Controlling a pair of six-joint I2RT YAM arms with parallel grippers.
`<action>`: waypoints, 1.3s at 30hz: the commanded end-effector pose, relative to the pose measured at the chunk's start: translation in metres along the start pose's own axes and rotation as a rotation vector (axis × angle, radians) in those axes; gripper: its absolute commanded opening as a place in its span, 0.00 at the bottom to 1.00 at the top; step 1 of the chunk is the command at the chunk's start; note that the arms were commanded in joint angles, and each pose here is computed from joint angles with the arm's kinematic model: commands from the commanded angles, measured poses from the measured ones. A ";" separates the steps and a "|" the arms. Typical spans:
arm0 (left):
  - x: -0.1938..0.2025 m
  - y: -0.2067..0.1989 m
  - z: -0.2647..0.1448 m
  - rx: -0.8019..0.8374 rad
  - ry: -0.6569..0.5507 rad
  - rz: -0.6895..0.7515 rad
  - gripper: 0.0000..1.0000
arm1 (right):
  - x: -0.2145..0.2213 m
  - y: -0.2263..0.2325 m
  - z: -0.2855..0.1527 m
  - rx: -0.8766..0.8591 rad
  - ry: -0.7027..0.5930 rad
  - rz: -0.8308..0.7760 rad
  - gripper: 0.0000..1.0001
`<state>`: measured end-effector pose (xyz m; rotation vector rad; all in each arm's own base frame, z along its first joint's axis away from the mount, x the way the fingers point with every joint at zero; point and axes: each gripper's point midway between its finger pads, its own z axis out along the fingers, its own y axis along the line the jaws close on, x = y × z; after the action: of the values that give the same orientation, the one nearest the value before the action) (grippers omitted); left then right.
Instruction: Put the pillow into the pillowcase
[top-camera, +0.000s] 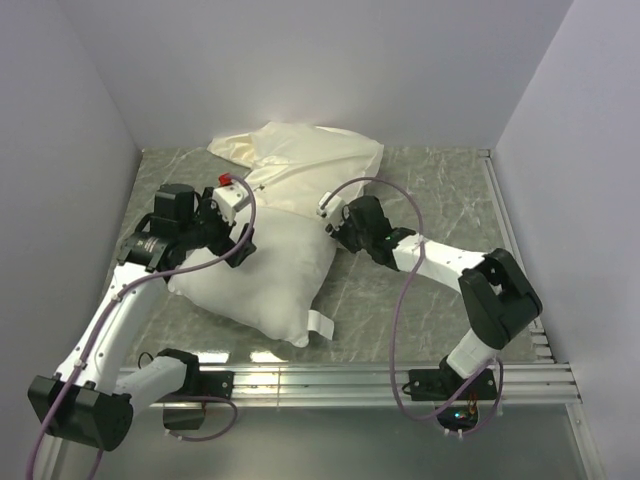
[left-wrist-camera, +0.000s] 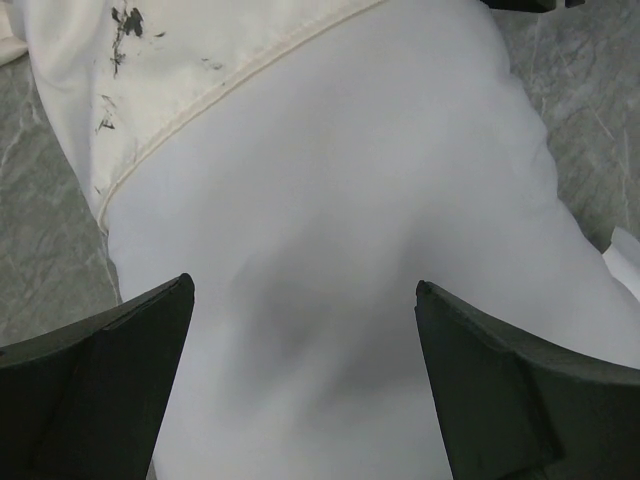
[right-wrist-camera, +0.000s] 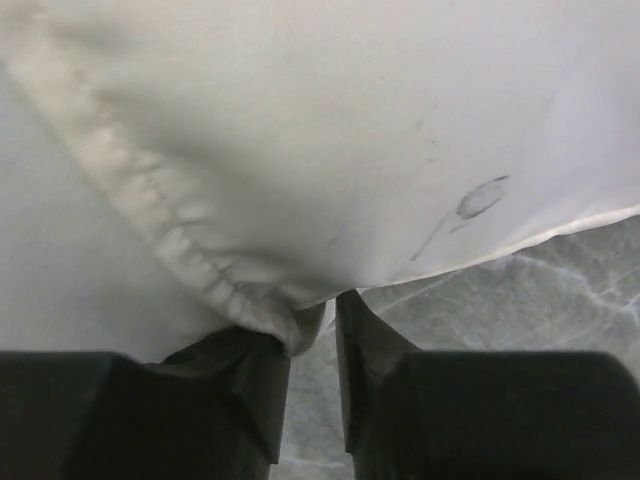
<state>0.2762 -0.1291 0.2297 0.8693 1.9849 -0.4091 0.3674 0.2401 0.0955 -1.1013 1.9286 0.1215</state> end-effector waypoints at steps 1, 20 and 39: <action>-0.030 0.002 -0.006 -0.009 -0.081 -0.016 0.99 | -0.013 -0.021 0.007 0.085 -0.034 -0.051 0.28; -0.016 -0.033 0.024 -0.113 -0.078 -0.019 0.99 | -0.063 -0.006 -0.077 -0.205 -0.146 0.155 0.00; -0.012 -0.070 0.127 0.023 0.059 -0.364 0.00 | -0.088 0.051 -0.100 -0.484 -0.173 0.432 0.00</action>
<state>0.2902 -0.2279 0.1352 0.7054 2.2615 -0.3638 0.3113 0.2561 0.1636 -0.8862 2.0981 0.7386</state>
